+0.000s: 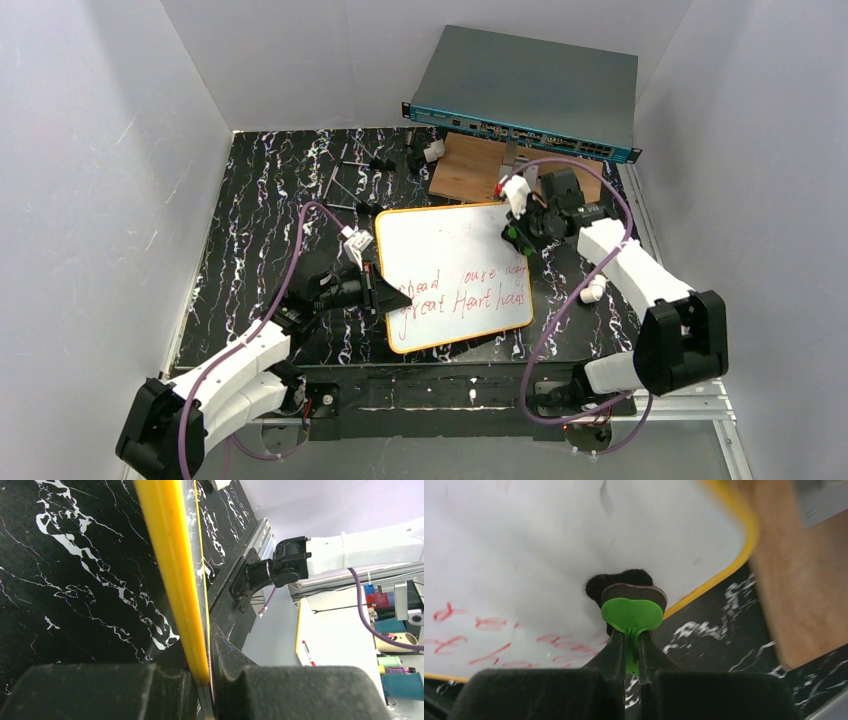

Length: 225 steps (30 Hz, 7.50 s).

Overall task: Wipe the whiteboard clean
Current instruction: Erase the whiteboard at the center of the board, then place the whiteboard eraser at the center of the board.

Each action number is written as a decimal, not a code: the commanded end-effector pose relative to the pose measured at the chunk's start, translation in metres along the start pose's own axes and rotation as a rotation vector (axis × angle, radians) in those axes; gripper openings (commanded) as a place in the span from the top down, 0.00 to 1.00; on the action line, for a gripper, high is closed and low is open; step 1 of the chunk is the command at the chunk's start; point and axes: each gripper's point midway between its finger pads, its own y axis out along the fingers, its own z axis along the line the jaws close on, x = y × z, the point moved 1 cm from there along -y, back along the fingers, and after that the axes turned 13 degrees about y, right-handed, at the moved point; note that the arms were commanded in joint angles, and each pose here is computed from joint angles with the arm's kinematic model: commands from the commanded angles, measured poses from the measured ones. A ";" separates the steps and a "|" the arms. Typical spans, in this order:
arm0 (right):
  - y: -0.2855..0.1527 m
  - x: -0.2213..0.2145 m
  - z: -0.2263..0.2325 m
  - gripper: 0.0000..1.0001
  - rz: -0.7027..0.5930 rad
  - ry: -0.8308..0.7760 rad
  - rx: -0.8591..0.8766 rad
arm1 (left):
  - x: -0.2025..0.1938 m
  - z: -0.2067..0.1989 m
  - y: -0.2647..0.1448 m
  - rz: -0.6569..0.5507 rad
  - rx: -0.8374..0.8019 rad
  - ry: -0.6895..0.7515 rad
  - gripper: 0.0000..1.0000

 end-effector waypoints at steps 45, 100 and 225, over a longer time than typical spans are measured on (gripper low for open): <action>-0.020 0.097 0.199 0.99 -0.060 -0.376 0.482 | 0.036 -0.044 -0.007 -0.101 -0.172 0.256 1.00; -0.056 0.010 0.068 0.99 -0.101 -0.047 0.288 | 0.065 -0.010 -0.050 -0.367 0.215 0.389 1.00; 0.045 -0.034 0.162 0.25 0.209 -0.200 0.467 | 0.075 0.024 -0.092 -0.685 0.434 0.111 1.00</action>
